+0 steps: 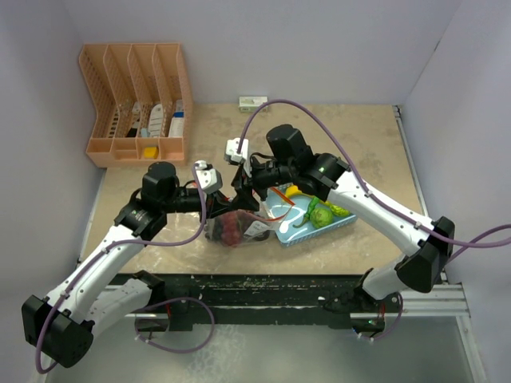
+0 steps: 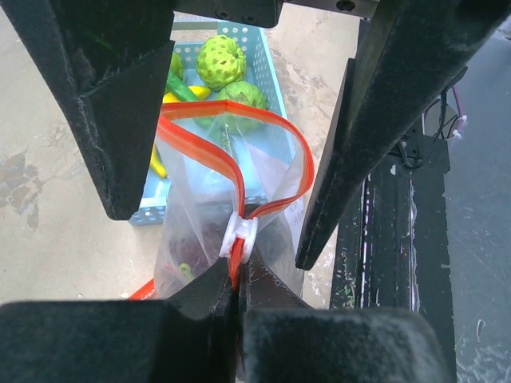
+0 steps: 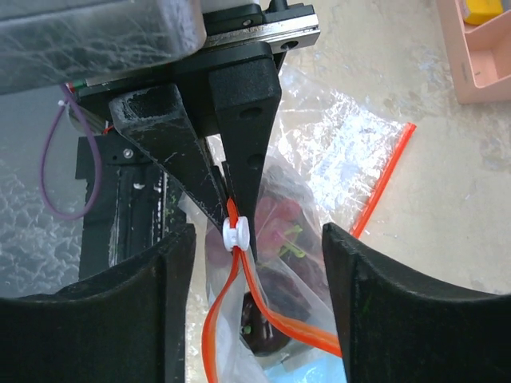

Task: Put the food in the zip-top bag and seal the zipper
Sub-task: Zip the zipper food storage bag at the center of the board.

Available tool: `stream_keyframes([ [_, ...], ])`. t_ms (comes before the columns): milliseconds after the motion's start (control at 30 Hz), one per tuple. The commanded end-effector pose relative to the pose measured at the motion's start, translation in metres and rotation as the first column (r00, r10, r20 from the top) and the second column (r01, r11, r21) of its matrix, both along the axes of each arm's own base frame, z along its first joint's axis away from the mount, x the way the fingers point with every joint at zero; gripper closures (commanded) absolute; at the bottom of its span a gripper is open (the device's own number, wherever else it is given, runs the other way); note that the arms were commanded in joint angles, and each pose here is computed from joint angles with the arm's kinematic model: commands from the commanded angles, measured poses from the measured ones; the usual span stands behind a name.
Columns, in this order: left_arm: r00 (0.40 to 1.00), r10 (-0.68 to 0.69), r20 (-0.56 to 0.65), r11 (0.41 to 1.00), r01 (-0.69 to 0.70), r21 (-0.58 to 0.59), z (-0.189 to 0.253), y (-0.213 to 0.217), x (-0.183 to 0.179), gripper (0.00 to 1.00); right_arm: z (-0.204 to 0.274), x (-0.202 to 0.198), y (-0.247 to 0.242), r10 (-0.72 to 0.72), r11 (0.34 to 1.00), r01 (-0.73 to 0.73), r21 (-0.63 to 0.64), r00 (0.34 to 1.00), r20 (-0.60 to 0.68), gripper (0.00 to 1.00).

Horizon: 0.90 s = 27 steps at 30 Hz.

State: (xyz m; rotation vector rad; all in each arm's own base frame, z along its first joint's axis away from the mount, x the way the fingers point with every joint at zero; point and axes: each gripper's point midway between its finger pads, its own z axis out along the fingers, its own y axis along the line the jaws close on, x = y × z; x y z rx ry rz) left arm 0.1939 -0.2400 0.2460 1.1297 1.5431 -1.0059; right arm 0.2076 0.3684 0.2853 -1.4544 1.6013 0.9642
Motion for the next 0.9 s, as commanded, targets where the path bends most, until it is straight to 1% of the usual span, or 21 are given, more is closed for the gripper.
stream_keyframes([
  [0, 0.998, -0.004, 0.065, 0.999, 0.006, -0.035, 0.016, -0.001, 0.003, 1.00, 0.032, -0.003, 0.005, 0.036, 0.995, -0.041, 0.088, 0.998, 0.058, 0.38],
  [133, 0.998, -0.005, 0.068, 0.999, 0.007, -0.036, 0.017, -0.001, 0.003, 1.00, 0.029, -0.004, 0.005, 0.042, 0.996, -0.046, 0.083, 0.998, 0.049, 0.47],
  [233, 0.998, -0.004, 0.065, 0.999, 0.006, -0.035, 0.016, -0.001, 0.003, 1.00, 0.027, -0.005, 0.005, 0.047, 0.996, -0.050, 0.077, 0.998, 0.041, 0.60],
  [267, 0.998, -0.004, 0.063, 0.999, 0.006, -0.034, 0.016, -0.001, 0.003, 1.00, 0.027, -0.005, 0.005, 0.049, 0.996, -0.052, 0.077, 0.998, 0.040, 0.62],
  [433, 0.998, -0.004, 0.067, 0.999, 0.006, -0.036, 0.017, -0.001, 0.003, 1.00, 0.023, -0.004, 0.004, 0.043, 0.997, -0.045, 0.063, 0.998, 0.036, 0.61],
  [633, 0.998, -0.003, 0.063, 0.999, 0.005, -0.037, 0.017, -0.001, 0.003, 1.00, 0.020, -0.006, 0.004, 0.051, 0.997, -0.052, 0.054, 0.998, 0.023, 0.70],
  [700, 0.998, -0.001, 0.065, 0.999, 0.004, -0.038, 0.017, -0.001, 0.003, 1.00, 0.018, -0.006, 0.004, 0.053, 0.997, -0.054, 0.046, 0.998, 0.016, 0.75],
  [800, 0.998, 0.005, 0.068, 0.999, -0.003, -0.037, 0.017, -0.001, 0.004, 1.00, 0.016, -0.007, 0.004, 0.058, 0.998, -0.058, 0.038, 0.998, 0.006, 0.85],
  [867, 0.998, 0.010, 0.068, 0.999, -0.007, -0.037, 0.017, 0.000, 0.004, 1.00, 0.014, -0.005, 0.003, 0.045, 0.999, -0.045, 0.029, 0.999, 0.007, 0.88],
])
